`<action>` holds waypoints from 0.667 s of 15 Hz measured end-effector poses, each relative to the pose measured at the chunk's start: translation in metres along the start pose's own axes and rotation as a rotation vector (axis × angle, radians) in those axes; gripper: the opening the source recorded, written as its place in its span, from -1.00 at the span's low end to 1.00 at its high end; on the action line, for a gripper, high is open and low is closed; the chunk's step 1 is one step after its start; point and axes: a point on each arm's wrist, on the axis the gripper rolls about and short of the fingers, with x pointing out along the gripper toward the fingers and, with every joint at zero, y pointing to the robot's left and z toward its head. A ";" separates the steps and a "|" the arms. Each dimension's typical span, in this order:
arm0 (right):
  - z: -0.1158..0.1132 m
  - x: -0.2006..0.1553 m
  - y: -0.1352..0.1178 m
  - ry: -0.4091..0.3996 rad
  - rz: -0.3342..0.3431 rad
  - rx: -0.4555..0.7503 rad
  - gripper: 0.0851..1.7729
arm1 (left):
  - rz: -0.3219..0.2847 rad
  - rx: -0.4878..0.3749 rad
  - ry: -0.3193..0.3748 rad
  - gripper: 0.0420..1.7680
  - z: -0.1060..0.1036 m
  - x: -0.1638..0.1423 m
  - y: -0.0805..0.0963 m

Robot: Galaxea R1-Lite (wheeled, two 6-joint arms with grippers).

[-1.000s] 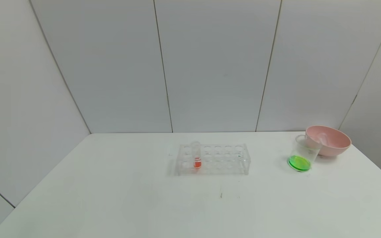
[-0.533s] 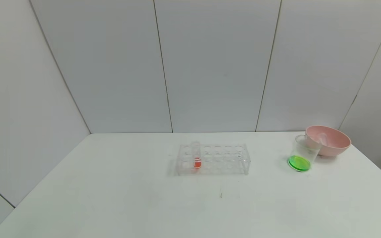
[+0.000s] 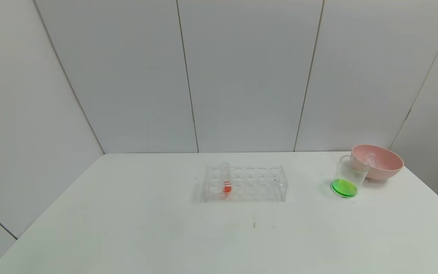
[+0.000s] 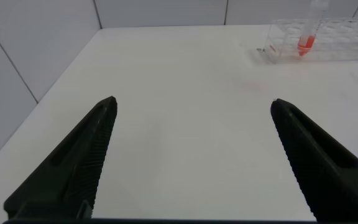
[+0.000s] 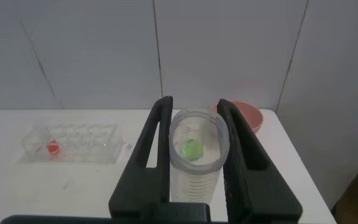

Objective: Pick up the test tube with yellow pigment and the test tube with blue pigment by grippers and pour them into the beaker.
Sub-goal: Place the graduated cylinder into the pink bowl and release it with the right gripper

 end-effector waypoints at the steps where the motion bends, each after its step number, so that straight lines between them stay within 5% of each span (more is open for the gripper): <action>1: 0.002 0.024 0.000 0.027 -0.007 0.000 -0.45 | 0.000 0.000 0.000 1.00 0.000 0.000 0.000; 10: -0.027 0.240 -0.020 0.225 -0.111 -0.001 -0.45 | 0.000 0.000 0.000 1.00 0.000 0.000 0.000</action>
